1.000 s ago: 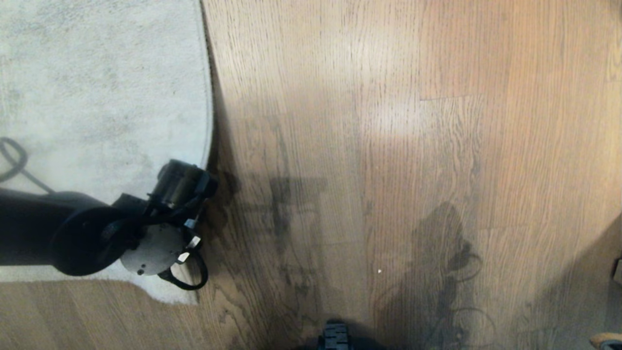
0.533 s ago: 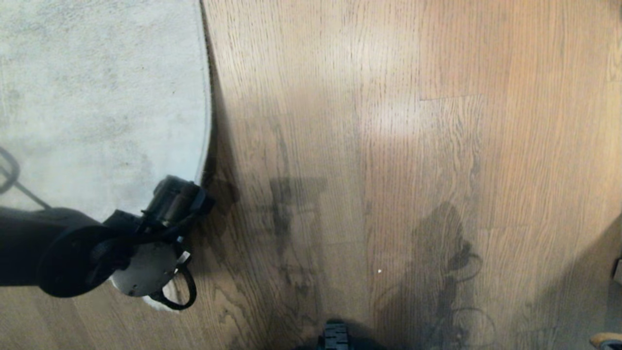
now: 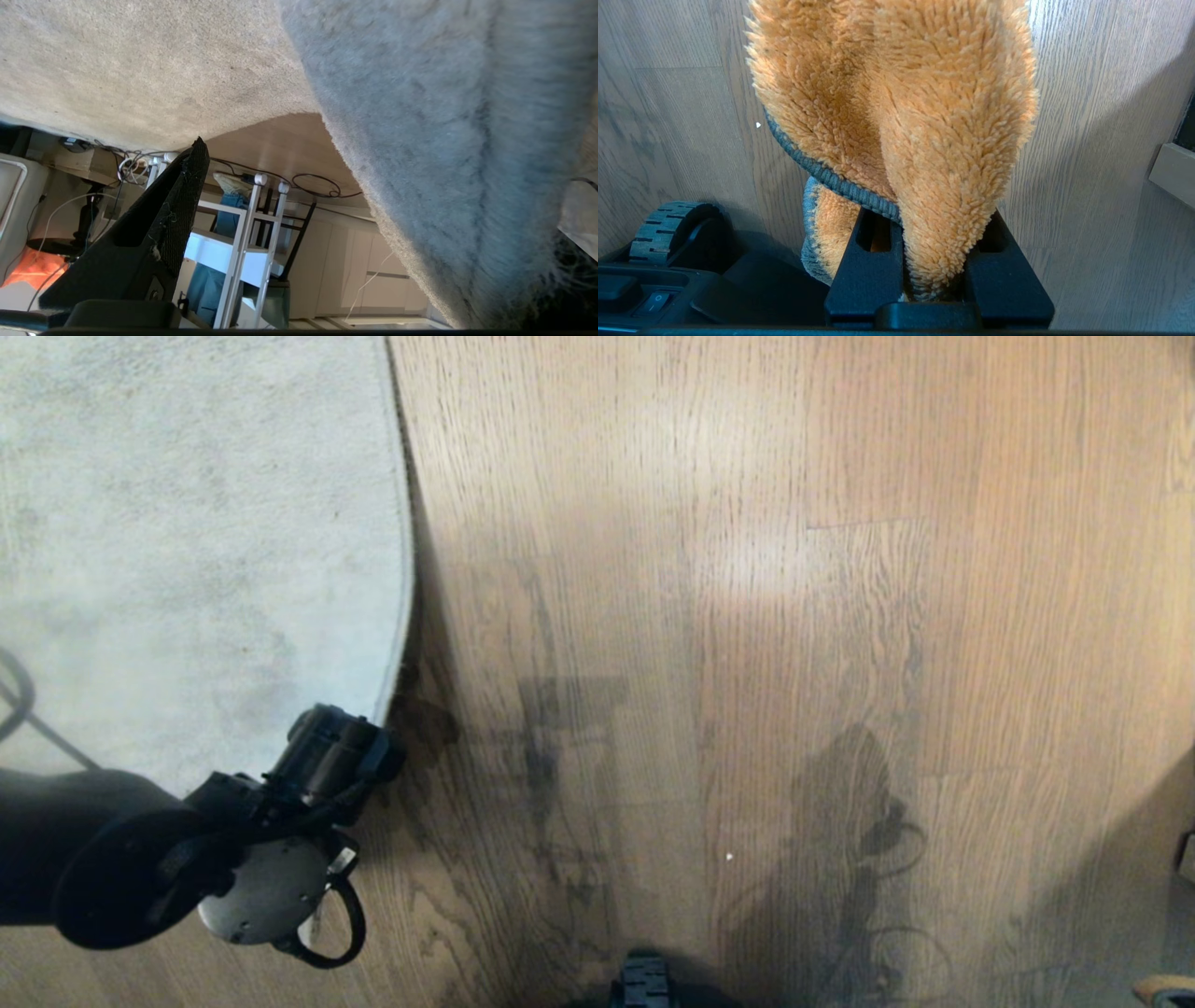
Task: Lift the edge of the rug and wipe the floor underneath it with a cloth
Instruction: Lift up the carpet
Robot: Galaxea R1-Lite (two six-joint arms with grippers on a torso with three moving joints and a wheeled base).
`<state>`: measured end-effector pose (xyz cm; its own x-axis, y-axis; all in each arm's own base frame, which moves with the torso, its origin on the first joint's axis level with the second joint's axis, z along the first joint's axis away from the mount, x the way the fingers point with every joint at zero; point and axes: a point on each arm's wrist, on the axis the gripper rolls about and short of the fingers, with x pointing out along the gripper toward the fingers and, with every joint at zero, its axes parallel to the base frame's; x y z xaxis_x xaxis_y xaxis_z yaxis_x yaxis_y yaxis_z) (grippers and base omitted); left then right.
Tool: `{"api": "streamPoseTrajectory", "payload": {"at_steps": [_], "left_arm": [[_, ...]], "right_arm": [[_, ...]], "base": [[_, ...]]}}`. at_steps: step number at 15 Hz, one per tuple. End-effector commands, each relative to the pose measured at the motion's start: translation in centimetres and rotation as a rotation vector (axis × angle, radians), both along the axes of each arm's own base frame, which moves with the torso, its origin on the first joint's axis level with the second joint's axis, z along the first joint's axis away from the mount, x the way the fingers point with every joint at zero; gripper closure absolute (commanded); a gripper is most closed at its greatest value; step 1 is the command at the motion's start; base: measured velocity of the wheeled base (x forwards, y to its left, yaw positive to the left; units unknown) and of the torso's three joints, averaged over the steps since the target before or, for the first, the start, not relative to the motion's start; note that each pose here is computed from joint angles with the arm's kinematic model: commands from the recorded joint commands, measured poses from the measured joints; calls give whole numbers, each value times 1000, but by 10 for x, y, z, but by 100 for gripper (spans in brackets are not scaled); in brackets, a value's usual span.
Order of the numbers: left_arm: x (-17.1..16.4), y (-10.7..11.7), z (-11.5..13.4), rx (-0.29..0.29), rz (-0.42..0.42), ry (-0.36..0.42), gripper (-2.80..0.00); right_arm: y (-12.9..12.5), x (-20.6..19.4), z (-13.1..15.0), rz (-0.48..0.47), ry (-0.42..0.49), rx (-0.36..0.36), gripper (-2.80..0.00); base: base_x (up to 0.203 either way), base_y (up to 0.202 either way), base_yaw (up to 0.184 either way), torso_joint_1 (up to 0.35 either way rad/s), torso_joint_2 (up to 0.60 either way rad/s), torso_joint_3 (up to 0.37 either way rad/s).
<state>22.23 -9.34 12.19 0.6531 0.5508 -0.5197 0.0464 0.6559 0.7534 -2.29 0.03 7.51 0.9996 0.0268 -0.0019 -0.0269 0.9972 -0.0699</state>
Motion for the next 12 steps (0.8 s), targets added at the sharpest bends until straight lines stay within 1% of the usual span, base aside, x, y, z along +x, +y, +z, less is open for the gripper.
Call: {"api": "streamPoseTrajectory", "payload": {"at_steps": [1,2,3,12], "left_arm": [[0,1,0,4,6,0,-280],[0,1,-1,7,7,2,-280],[0,0,-1,6,5,3,0],[3,0,2,-8,1,-5,0]], "right_arm": [[0,0,0,1,1,-1,0],[0,0,0,1,1,-1,0],[0,0,0,1,1,-1,0],[0,0,0,1,1,-1,0]], "base": [[0,0,0,0,0,0],[0,0,0,0,0,0],[0,0,0,0,0,0],[0,0,0,0,0,0]]}}
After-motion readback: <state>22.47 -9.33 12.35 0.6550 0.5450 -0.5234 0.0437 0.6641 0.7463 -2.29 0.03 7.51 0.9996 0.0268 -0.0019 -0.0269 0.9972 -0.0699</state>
